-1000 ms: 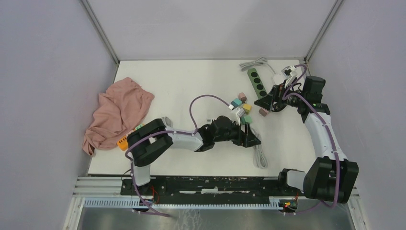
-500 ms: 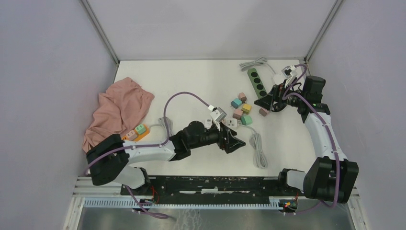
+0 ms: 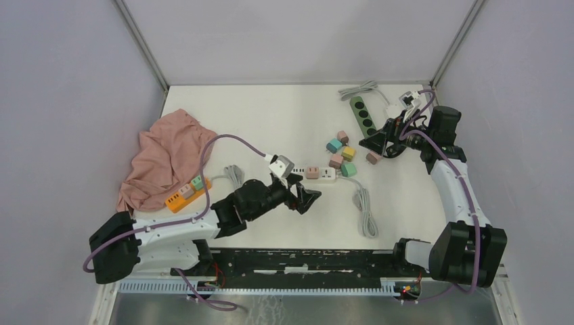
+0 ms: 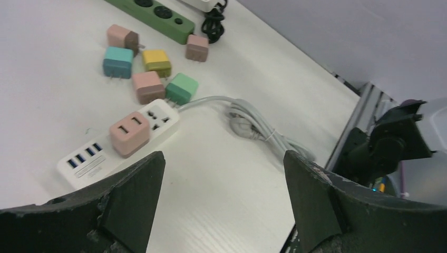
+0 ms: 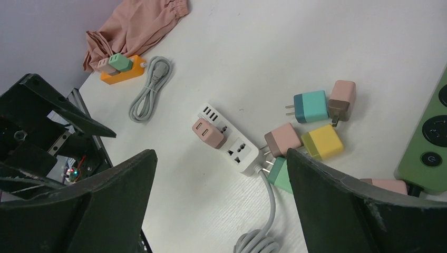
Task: Pull the plug off the socket
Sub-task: Move the socket to the center of the board.
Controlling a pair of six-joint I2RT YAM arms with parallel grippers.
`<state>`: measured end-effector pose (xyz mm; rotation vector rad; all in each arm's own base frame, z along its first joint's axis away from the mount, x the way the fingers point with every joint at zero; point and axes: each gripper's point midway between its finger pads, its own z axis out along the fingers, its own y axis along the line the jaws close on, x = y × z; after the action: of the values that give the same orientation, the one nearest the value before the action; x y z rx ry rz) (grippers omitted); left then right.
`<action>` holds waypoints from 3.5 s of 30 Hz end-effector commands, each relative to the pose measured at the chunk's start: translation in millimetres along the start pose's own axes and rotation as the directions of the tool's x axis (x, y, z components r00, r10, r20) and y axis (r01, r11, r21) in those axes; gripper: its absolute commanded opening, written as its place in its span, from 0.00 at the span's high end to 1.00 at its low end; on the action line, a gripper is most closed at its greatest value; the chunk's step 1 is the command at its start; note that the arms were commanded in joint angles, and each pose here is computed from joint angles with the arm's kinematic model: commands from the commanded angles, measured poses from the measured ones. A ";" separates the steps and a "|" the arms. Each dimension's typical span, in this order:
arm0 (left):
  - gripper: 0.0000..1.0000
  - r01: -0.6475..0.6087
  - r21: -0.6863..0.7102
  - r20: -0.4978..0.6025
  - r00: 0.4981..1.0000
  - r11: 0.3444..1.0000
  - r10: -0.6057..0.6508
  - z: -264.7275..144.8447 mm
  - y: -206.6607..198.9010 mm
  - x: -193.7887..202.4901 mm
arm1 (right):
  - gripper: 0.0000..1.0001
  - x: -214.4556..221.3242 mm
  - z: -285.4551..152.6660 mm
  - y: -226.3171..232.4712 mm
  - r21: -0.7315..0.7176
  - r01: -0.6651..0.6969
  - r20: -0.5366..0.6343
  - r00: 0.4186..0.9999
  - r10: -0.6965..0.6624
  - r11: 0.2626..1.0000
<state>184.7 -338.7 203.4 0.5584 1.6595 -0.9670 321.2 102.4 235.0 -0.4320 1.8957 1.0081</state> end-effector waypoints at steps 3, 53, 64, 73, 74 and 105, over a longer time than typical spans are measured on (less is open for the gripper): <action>0.08 -0.089 -0.177 0.033 0.995 0.980 0.096 -21.0 37.7 -5.5 | 0.01 -8.6 0.5 6.2 -0.046 0.038 0.032 0.999 -0.037 0.998; 0.01 -0.065 -0.478 0.044 0.994 0.876 0.098 -69.4 109.8 33.1 | 0.00 111.6 136.9 72.1 -0.445 0.627 -0.376 0.518 -0.769 0.640; 0.01 -0.032 -0.469 0.089 0.992 0.882 0.084 -84.6 113.7 38.5 | 0.19 135.7 171.2 45.4 -0.542 0.634 -0.397 0.385 -0.833 0.552; 0.01 -0.031 -0.434 0.094 0.992 0.901 0.079 -85.2 109.7 44.2 | 0.57 156.5 169.5 36.7 -0.603 0.573 -0.436 0.347 -0.830 0.556; 0.01 -0.033 -0.433 0.093 0.992 0.901 0.081 -84.8 110.0 45.5 | 0.58 158.8 167.8 37.1 -0.608 0.568 -0.437 0.344 -0.831 0.555; 0.01 -0.302 0.165 0.044 0.953 0.939 0.299 -23.9 10.9 94.4 | 1.00 213.8 51.5 95.1 -0.895 0.414 -0.051 0.274 -0.961 0.165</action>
<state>147.8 -296.6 74.0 0.9135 1.5953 -0.8348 184.5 217.1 70.6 -2.4019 1.2330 0.8381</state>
